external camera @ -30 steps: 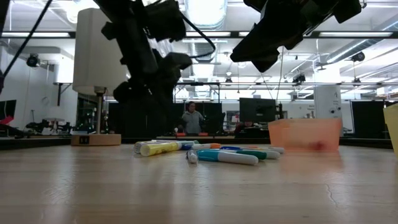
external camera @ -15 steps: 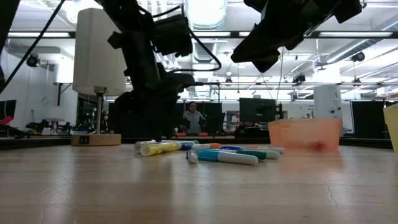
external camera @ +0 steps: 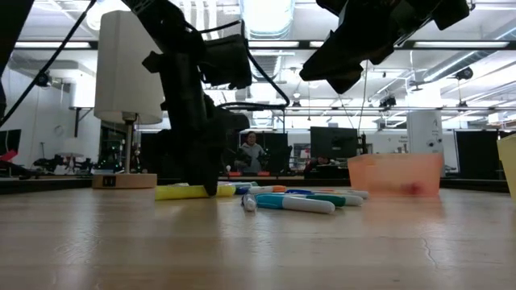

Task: Pick & Place Markers
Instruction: Put the yellow marker pen into the transparent bin

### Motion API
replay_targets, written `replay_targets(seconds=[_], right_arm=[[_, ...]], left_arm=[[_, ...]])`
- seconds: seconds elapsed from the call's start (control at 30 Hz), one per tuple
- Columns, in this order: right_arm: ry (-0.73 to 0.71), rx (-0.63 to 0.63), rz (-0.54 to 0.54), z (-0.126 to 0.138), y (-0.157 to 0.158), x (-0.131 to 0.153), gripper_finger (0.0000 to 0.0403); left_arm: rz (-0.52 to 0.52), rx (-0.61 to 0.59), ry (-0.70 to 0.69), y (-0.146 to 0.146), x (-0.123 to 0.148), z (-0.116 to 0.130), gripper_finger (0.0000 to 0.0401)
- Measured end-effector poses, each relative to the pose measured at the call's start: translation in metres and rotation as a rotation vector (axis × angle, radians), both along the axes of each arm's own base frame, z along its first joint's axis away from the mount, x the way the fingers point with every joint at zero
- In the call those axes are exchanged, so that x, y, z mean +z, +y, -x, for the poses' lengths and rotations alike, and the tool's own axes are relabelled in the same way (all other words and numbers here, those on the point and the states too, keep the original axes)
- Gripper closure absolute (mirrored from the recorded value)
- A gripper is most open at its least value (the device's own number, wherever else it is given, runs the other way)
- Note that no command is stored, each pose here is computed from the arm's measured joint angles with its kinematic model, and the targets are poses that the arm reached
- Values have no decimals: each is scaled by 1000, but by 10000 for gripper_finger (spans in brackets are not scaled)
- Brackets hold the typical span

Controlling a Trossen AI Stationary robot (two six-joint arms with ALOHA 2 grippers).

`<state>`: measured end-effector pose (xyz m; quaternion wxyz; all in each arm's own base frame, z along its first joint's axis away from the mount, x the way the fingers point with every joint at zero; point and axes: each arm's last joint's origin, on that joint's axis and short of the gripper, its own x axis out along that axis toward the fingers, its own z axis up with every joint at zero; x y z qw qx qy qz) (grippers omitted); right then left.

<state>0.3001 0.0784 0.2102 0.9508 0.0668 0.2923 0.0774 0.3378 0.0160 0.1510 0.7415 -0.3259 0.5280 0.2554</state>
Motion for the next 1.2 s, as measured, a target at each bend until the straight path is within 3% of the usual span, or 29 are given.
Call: replay_targets(seconds=[0.37, 0.53, 0.8, 0.97, 1.2], right_arm=[[1, -2, -2, 0, 0, 0, 346], [1, -1, -2, 0, 0, 0, 346], [7, 0, 2, 1, 0, -2, 346], [10, 0, 3, 2, -1, -3, 346], [9, -1, 3, 2, -1, -4, 346]], left_arm=[[5, -23, 0, -1, 7, 3, 356], [44, -38, -15, -3, 18, 8, 356], [96, -72, -40, -22, 59, 26, 351], [134, -54, -4, -49, 86, 52, 349], [183, -14, -88, -97, 119, 87, 348]])
